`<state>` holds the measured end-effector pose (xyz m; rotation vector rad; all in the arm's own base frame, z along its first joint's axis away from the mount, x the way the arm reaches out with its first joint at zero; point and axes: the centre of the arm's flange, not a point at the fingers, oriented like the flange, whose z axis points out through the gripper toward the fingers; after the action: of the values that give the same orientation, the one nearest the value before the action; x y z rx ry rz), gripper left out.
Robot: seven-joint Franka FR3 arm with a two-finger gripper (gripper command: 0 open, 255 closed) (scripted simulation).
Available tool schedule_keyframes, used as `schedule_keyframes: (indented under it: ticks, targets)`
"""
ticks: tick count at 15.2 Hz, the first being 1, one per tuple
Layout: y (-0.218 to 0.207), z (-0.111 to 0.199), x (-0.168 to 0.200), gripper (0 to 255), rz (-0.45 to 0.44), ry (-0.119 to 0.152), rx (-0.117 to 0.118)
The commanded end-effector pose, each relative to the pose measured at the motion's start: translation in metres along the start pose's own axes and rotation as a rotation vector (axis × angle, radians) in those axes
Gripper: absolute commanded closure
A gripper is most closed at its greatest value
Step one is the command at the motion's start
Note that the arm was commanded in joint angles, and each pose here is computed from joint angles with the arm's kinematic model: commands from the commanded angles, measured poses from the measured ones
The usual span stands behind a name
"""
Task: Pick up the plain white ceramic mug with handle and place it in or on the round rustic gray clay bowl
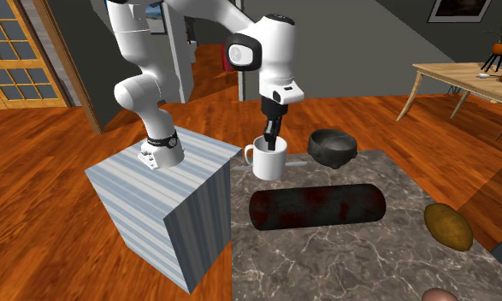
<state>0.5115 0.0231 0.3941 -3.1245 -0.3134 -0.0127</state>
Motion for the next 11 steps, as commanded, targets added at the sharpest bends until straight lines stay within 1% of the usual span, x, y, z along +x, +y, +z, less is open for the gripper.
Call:
schedule_keyframes:
  ticks: [1,11]
  targets:
    - [0.0,-0.012,0.0,255,0.0,0.0,0.0]
    - [0.0,-0.064,0.0,255,0.0,0.0,0.0]
